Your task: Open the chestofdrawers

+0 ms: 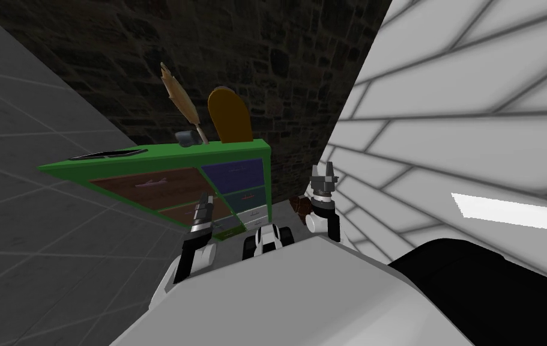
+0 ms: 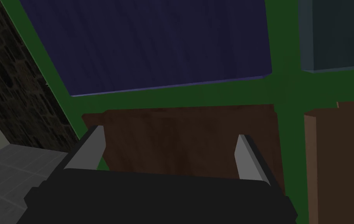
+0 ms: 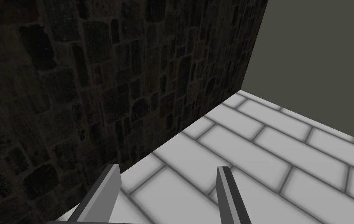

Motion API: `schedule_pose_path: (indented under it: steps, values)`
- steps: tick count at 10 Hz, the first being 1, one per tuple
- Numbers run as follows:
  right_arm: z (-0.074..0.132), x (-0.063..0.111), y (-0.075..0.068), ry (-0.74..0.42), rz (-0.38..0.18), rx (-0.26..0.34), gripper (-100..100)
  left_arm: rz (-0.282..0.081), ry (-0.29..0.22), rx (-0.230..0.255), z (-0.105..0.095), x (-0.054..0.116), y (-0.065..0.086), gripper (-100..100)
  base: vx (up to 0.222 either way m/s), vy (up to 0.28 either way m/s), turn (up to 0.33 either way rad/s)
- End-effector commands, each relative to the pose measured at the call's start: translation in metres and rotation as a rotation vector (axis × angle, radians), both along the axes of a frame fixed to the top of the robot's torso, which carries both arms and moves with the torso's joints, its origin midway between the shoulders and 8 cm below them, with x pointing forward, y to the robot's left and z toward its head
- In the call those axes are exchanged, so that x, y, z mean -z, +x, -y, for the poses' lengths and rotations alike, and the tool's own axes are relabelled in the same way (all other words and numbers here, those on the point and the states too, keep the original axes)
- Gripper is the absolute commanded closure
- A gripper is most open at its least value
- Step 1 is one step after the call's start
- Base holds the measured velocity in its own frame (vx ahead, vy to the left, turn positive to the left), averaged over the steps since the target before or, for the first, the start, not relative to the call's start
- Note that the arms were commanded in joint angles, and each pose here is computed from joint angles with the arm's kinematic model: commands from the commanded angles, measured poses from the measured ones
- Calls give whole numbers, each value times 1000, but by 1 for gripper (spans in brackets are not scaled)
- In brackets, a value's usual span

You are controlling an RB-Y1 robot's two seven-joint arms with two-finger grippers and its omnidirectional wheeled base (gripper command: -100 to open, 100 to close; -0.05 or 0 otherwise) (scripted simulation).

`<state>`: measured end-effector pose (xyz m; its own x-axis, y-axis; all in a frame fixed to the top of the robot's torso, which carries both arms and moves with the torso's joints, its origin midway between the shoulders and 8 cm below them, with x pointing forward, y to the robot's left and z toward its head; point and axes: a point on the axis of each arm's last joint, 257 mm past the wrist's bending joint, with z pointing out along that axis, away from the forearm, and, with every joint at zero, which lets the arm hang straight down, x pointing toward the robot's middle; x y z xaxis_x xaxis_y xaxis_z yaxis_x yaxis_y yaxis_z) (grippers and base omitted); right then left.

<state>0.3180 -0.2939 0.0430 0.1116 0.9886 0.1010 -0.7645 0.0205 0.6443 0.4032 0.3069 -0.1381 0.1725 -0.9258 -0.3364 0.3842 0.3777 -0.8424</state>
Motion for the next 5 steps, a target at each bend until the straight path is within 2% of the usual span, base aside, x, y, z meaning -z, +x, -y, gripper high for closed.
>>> schedule_pose_path:
  steps: [1,4,5]
  values:
    - [0,0,0,0,0,0,0,-49,-5,1,2,28,1,-100,-10,-70,-31]
    - [0,0,0,0,0,0,0,-91,-4,-3,3,55,4,-100,-6,-109,-7]
    - [0,0,0,0,0,0,0,-92,-5,-3,3,56,4,-100,2,-71,-5]
